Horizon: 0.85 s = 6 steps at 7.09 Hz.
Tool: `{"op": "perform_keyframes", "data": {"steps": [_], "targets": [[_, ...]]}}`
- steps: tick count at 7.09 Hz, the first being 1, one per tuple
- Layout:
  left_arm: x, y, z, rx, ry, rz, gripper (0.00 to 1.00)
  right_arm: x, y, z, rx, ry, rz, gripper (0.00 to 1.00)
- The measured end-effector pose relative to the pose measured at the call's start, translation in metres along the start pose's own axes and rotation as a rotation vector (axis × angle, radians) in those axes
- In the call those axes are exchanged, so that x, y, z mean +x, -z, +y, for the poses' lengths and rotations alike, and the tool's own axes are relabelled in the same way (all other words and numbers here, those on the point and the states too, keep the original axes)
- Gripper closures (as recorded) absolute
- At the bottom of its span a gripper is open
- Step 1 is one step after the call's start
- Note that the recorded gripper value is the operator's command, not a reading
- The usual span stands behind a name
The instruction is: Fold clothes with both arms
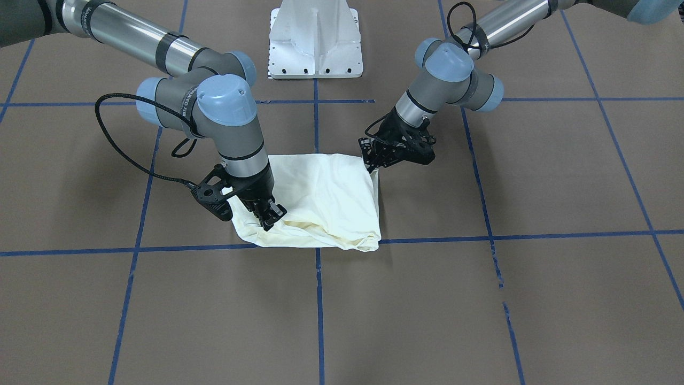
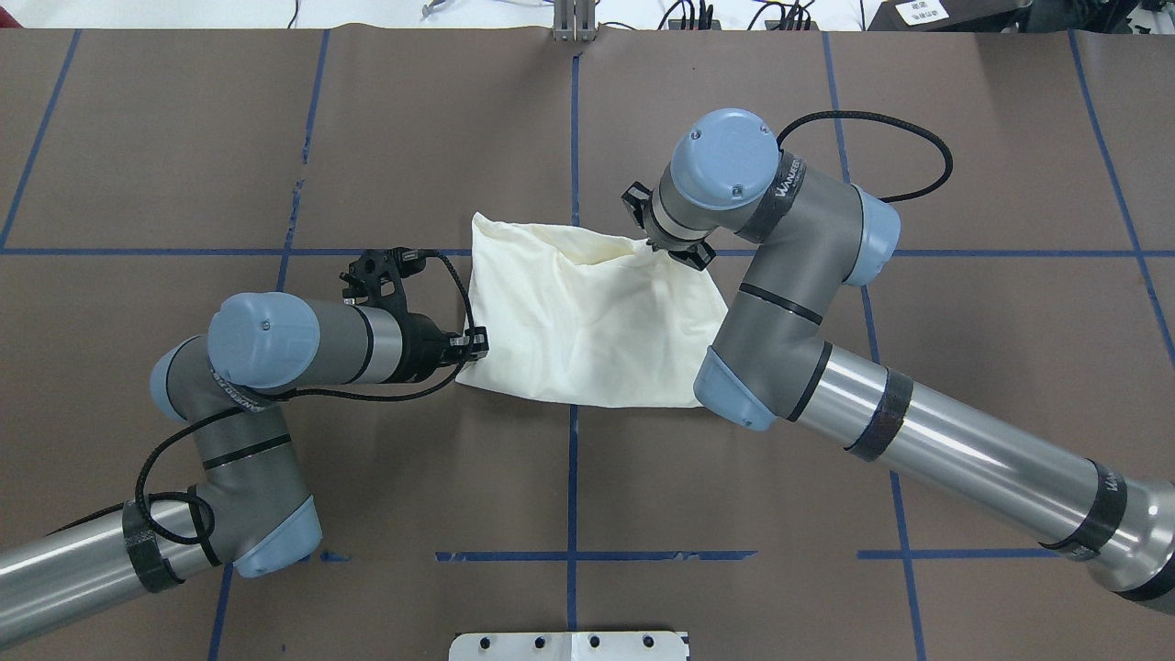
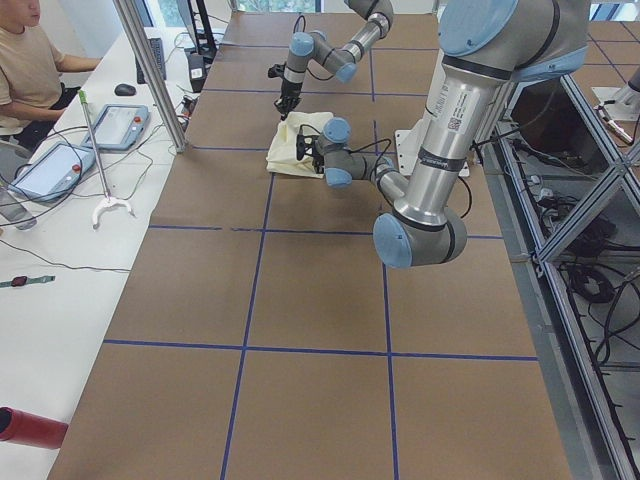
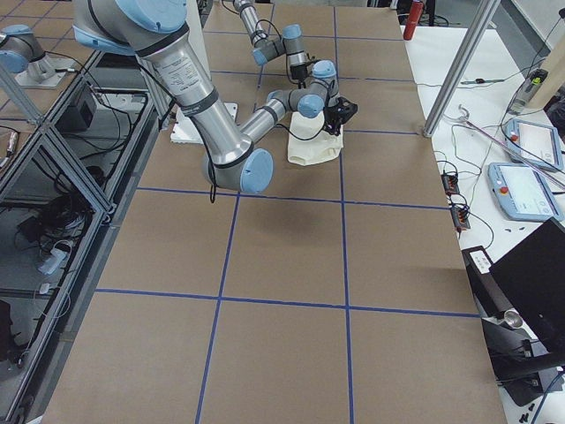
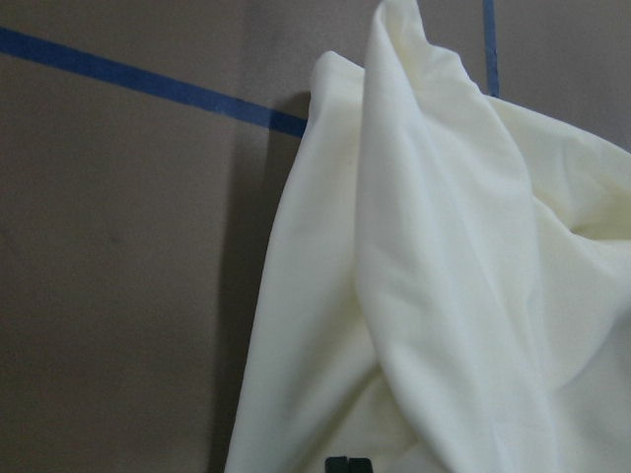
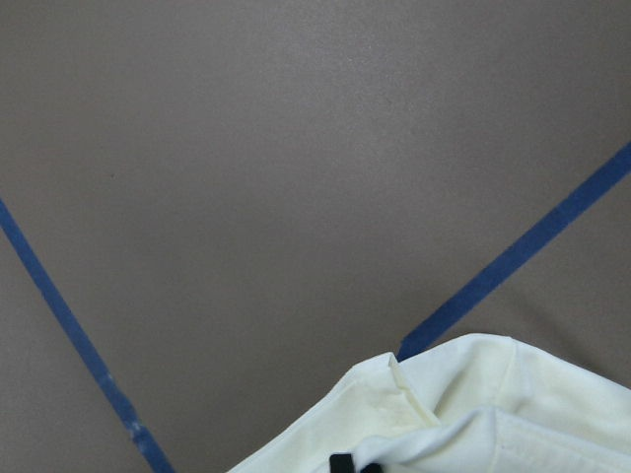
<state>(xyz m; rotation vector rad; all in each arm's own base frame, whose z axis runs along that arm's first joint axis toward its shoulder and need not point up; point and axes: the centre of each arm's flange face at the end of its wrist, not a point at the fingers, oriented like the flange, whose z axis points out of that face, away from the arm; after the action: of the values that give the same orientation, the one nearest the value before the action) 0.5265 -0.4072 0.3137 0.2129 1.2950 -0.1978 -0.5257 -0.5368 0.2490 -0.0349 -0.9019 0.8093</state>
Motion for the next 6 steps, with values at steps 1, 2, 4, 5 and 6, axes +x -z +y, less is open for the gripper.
{"op": "perform_keyframes", "data": {"steps": [1, 2, 4, 5, 6], "targets": [[-0.001, -0.001, 0.008, -0.011, -0.005, 0.011, 1.00, 0.001, -0.001, -0.001, 0.000, 0.000, 0.001, 1.00], [-0.005, -0.003, 0.017, -0.025, -0.008, 0.011, 1.00, 0.002, -0.002, -0.002, 0.001, -0.002, 0.003, 1.00], [-0.015, -0.005, 0.031, -0.046, -0.010, 0.002, 1.00, 0.003, -0.002, -0.002, 0.002, -0.003, 0.004, 1.00], [-0.014, -0.005, 0.038, -0.056, -0.012, 0.004, 1.00, 0.003, -0.002, -0.002, 0.003, -0.003, 0.003, 1.00], [-0.013, -0.004, 0.046, -0.067, -0.014, 0.008, 1.00, 0.003, -0.002, -0.003, 0.003, -0.003, 0.003, 1.00]]}}
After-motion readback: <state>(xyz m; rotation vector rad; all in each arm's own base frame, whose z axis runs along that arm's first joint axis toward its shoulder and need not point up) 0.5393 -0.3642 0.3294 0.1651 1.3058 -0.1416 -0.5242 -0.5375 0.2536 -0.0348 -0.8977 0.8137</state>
